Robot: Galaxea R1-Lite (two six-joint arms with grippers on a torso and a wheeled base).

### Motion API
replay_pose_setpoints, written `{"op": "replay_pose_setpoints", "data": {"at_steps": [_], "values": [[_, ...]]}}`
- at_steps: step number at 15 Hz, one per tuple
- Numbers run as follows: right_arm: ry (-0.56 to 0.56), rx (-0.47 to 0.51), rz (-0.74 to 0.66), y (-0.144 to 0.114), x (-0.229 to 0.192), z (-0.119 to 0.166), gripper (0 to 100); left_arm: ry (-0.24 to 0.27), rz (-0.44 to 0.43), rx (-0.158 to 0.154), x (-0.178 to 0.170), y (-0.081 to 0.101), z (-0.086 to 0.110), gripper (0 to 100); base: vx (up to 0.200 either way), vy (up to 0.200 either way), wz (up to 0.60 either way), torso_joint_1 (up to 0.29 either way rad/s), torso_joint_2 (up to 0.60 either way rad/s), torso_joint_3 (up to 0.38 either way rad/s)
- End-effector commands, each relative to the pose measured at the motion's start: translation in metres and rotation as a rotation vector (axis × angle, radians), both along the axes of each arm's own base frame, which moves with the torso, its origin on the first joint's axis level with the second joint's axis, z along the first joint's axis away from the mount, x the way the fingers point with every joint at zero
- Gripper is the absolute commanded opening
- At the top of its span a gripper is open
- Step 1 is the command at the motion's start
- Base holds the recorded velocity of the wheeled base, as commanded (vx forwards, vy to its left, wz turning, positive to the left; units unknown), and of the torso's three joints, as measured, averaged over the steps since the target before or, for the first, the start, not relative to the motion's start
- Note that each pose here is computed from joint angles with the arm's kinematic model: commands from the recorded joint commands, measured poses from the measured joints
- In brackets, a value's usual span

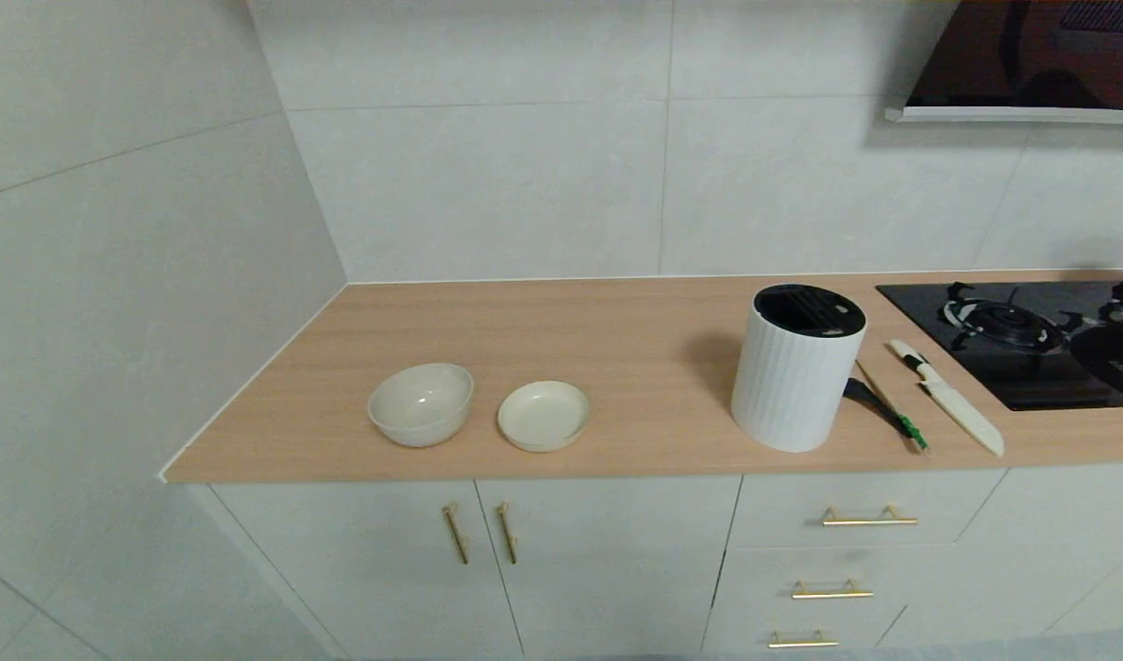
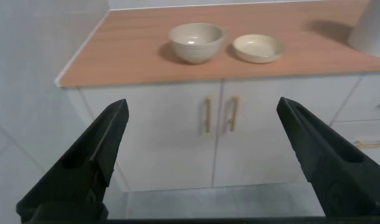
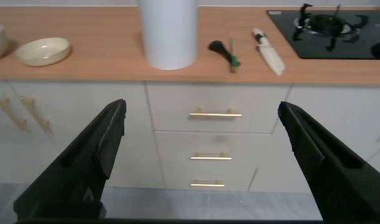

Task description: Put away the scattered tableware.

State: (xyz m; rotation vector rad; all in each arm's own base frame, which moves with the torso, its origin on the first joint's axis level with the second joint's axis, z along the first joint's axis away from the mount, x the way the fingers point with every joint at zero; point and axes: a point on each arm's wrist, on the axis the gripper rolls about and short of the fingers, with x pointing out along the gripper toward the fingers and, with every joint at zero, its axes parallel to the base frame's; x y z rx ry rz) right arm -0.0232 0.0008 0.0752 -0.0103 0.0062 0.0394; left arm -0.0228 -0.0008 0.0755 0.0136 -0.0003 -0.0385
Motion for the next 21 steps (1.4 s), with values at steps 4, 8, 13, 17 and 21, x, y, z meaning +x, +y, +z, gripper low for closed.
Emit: {"op": "replay_pose_setpoints", "data": {"at_steps": [4, 8, 13, 17, 21], "values": [[0.001, 0.000, 0.001, 0.0000, 0.0001, 0.0000, 100, 0.000, 0.000, 0.000, 0.0000, 0.0000, 0.0000, 100, 0.000, 0.200, 0.00, 0.001, 0.00, 0.002], [0.001, 0.000, 0.001, 0.0000, 0.0001, 0.0000, 100, 0.000, 0.000, 0.000, 0.0000, 0.0000, 0.0000, 100, 0.000, 0.200, 0.00, 0.004, 0.00, -0.001], [0.001, 0.000, 0.001, 0.0000, 0.0001, 0.0000, 100, 0.000, 0.000, 0.000, 0.0000, 0.0000, 0.0000, 100, 0.000, 0.200, 0.00, 0.005, 0.00, 0.001], [0.001, 0.000, 0.001, 0.0000, 0.0001, 0.0000, 100, 0.000, 0.000, 0.000, 0.0000, 0.0000, 0.0000, 100, 0.000, 0.000, 0.00, 0.000, 0.00, 0.000], [0.001, 0.000, 0.001, 0.0000, 0.0001, 0.0000, 100, 0.000, 0.000, 0.000, 0.0000, 0.0000, 0.0000, 100, 0.000, 0.000, 0.00, 0.000, 0.00, 0.000]]}}
